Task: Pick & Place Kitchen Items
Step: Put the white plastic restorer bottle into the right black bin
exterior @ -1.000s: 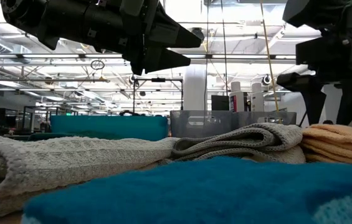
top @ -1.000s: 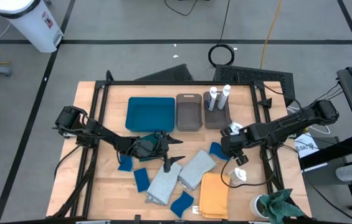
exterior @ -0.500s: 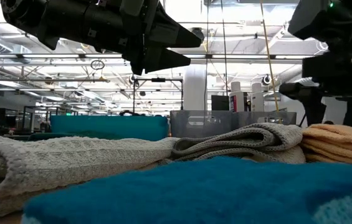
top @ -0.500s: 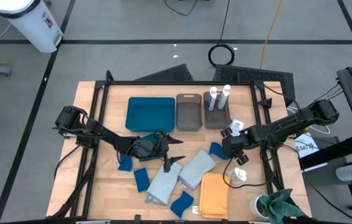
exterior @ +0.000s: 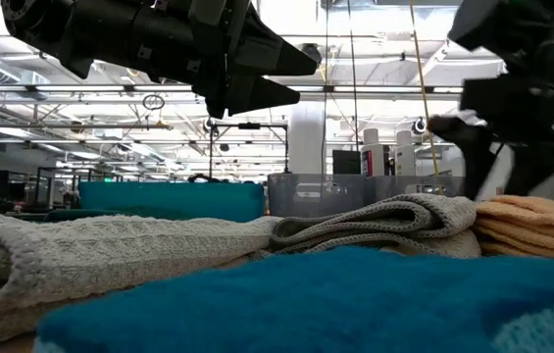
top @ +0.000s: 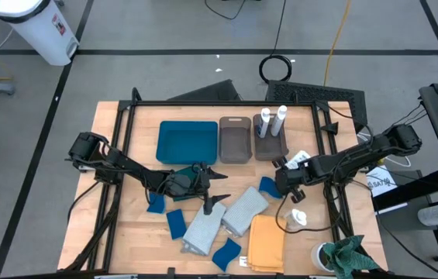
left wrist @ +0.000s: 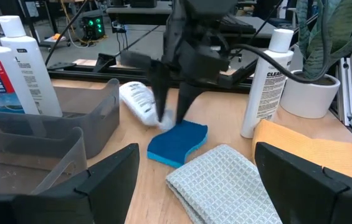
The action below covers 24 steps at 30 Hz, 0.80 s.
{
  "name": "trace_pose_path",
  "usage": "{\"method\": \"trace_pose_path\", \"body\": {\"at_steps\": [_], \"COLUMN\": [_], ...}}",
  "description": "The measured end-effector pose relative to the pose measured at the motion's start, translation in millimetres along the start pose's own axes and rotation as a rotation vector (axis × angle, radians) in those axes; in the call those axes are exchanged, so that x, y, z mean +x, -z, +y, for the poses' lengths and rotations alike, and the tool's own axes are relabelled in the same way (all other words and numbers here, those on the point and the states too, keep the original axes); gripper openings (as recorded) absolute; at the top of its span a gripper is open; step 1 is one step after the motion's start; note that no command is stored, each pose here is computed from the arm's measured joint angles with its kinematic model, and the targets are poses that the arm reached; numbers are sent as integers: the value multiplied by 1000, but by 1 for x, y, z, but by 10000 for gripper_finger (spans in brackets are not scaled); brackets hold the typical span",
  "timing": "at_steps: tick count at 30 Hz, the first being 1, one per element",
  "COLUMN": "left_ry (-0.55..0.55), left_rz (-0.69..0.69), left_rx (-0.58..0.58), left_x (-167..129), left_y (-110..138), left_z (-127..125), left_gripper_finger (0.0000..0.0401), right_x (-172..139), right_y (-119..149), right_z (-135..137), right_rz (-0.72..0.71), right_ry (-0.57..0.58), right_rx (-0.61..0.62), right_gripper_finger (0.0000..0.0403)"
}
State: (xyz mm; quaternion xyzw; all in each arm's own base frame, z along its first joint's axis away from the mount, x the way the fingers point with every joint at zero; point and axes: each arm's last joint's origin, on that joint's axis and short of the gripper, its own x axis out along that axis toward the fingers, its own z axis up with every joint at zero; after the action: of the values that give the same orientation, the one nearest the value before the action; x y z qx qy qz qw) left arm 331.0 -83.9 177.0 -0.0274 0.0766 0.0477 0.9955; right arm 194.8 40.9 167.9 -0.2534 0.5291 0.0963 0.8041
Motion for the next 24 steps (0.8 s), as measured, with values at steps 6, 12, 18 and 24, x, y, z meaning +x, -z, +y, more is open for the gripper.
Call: {"method": "trace_pose_path", "body": {"at_steps": [6,12,18,24], "left_ry": [0,1,1,0], "left_rz": [0,0,1,0], "left_rx": [0,0,0,0], "left_x": [0,0,0,0], "left_y": [0,0,0,0], "left_z": [0,0,0,0], "left_gripper_finger": [324,324,324,324], "right_x": [-9,-5,9,17], "right_y": [-10,-3,10,19], "right_z": [-7,-11,-15,-15], "right_rz": [-13,44,64,75], "right_ry": [54,26,2,-40], "right_rx": [17,41,57,38], "right_gripper_finger": [182,223,213,182]}}
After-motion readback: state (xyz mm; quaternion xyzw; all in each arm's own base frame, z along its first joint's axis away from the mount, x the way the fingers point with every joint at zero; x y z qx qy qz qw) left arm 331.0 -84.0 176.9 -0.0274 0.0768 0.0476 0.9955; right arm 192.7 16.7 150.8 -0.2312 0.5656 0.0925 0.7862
